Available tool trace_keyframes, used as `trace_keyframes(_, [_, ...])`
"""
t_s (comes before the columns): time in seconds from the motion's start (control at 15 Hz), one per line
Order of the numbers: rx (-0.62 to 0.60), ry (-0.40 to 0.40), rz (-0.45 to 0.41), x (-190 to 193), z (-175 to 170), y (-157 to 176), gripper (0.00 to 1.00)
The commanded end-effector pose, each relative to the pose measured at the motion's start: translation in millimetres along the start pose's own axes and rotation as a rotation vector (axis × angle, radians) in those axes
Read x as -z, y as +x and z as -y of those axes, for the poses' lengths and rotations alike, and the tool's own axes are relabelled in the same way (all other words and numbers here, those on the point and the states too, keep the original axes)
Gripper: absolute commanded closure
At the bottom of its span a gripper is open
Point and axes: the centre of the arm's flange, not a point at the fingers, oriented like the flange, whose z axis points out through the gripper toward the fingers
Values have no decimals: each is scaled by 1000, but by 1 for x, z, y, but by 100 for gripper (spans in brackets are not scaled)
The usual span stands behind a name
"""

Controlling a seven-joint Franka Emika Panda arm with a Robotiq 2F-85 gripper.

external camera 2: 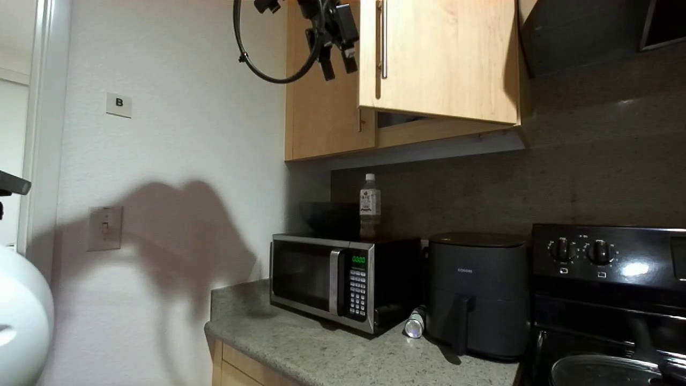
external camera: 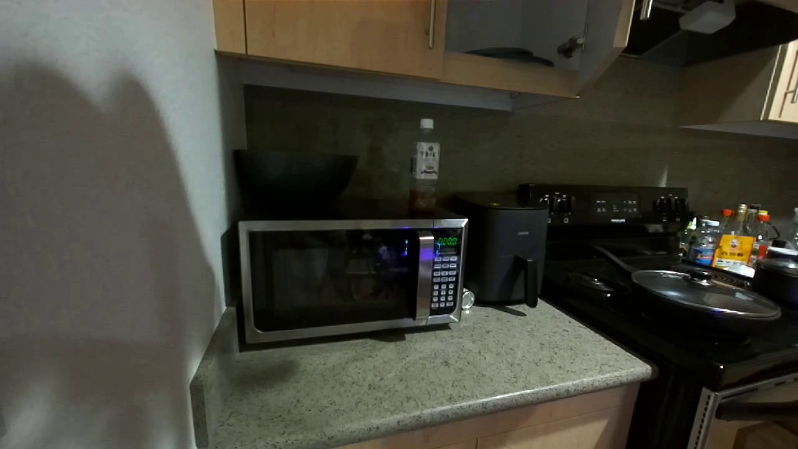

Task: Close the door of the top cabinet

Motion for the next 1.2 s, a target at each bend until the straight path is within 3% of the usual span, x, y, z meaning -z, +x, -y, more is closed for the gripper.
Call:
trace_keyframes(0.0, [-84,-8,4,9,-34,-12,0])
trace_keyframes(0.33, [-222,-2,-32,21,-79,-16,0])
trace_keyframes(0.53, [-344,-3,-150,22,-97,-7,0])
trace_keyframes(0.87, [-413,71,-326,18,-96,30,0])
trace_keyframes(1.13, [-405,116,-358,10,-87,46,0])
